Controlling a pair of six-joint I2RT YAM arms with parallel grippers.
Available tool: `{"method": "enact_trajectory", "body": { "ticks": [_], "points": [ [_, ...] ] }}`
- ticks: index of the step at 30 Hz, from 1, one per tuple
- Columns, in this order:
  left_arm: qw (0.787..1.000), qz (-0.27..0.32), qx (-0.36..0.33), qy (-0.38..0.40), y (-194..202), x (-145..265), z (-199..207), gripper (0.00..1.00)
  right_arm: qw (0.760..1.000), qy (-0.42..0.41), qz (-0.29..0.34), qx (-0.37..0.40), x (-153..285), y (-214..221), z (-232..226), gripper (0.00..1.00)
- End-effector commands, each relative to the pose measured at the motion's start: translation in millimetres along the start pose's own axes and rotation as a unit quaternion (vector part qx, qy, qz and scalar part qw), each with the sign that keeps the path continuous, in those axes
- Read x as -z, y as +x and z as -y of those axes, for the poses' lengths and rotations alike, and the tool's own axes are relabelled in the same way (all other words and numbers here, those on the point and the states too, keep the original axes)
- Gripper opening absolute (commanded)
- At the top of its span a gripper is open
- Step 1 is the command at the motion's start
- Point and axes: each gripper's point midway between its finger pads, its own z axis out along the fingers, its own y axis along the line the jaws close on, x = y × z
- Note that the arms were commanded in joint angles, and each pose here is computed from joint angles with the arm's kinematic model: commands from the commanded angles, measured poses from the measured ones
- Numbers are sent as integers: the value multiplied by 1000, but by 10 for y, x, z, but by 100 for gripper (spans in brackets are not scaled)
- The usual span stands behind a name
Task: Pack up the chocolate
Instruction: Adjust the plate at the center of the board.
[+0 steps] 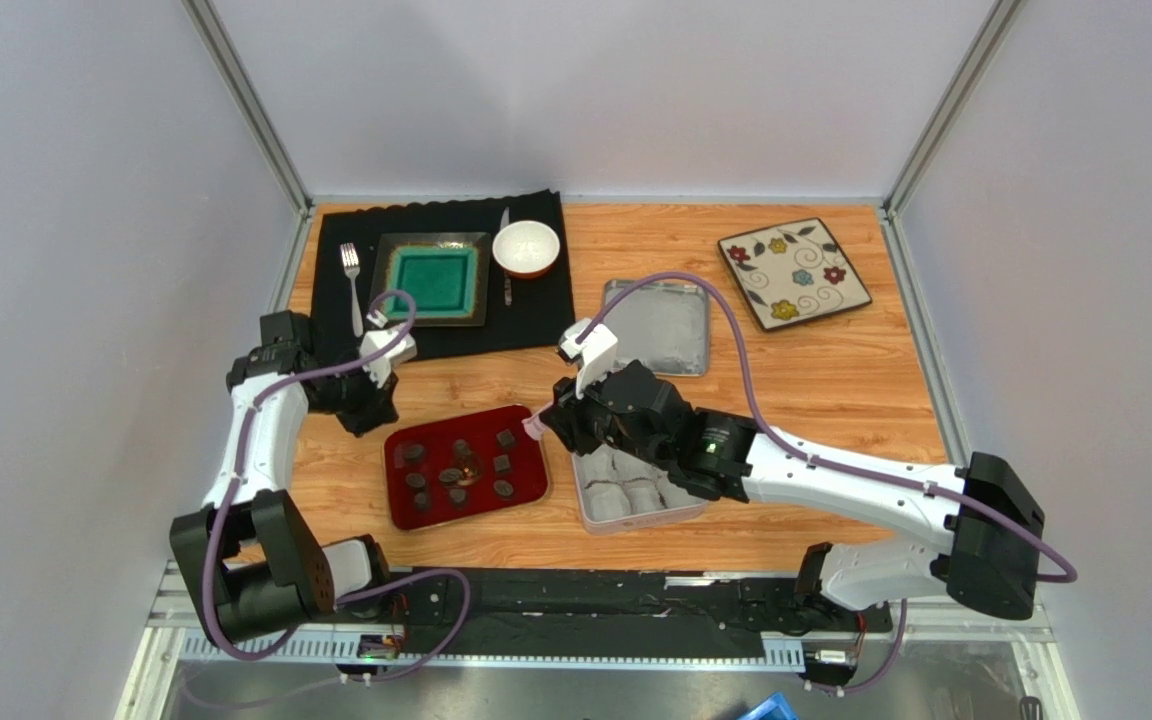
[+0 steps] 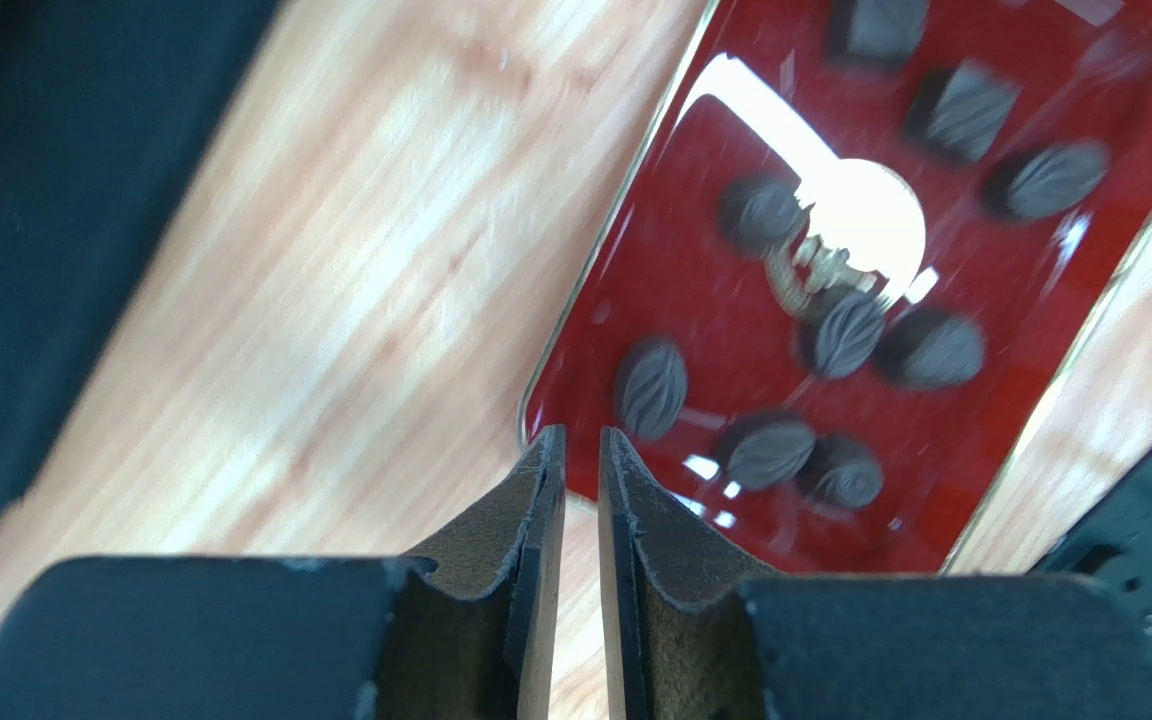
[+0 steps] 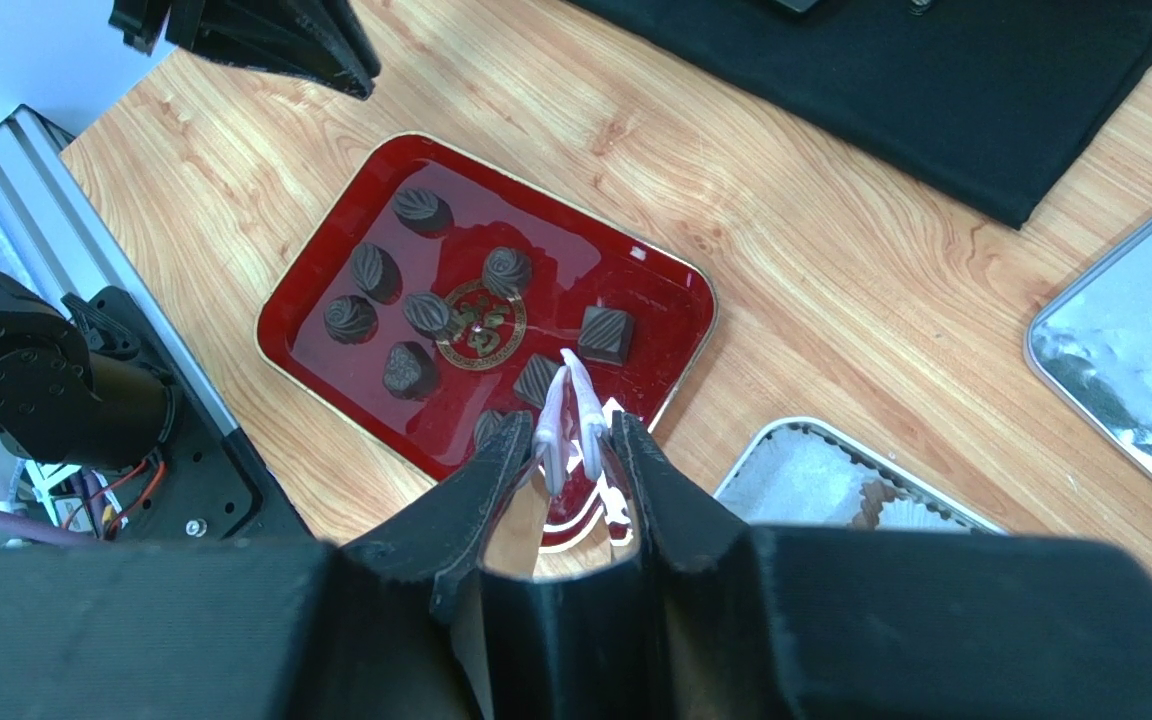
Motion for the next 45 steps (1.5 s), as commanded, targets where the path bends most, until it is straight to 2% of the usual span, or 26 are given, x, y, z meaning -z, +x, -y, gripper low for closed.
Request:
{"method": "enact_trajectory", "body": {
  "ticks": [1,3,8,11,18,20,24,30,45],
  "points": [
    [996,-68,-34,-42,391,70,-77,22,999,-8,48,-19,122,-265,-23,0],
    [991,-113,-26,-60,624,97,-143,22,998,-7,52,-19,155,-276,-11,0],
    [984,-151,5,-97,861,194,-301,20,998,-4,53,-21,190,-251,15,0],
    [982,-165,11,-93,973,186,-247,20,998,-4,56,-22,223,-257,25,0],
    [986,-165,-17,31,1172,-64,324,21,998,-1,59,-25,243,-259,48,0],
    [984,-170,-14,47,1200,-123,396,22,998,0,58,-25,239,-260,53,0],
    [985,-157,-2,74,1137,-230,489,22,998,0,60,-27,253,-265,56,0],
    [986,-143,13,80,1038,-332,420,22,997,3,65,-28,277,-284,83,0],
    [988,-130,-8,88,721,-753,274,25,998,5,54,-29,286,-156,121,0]
  ]
}}
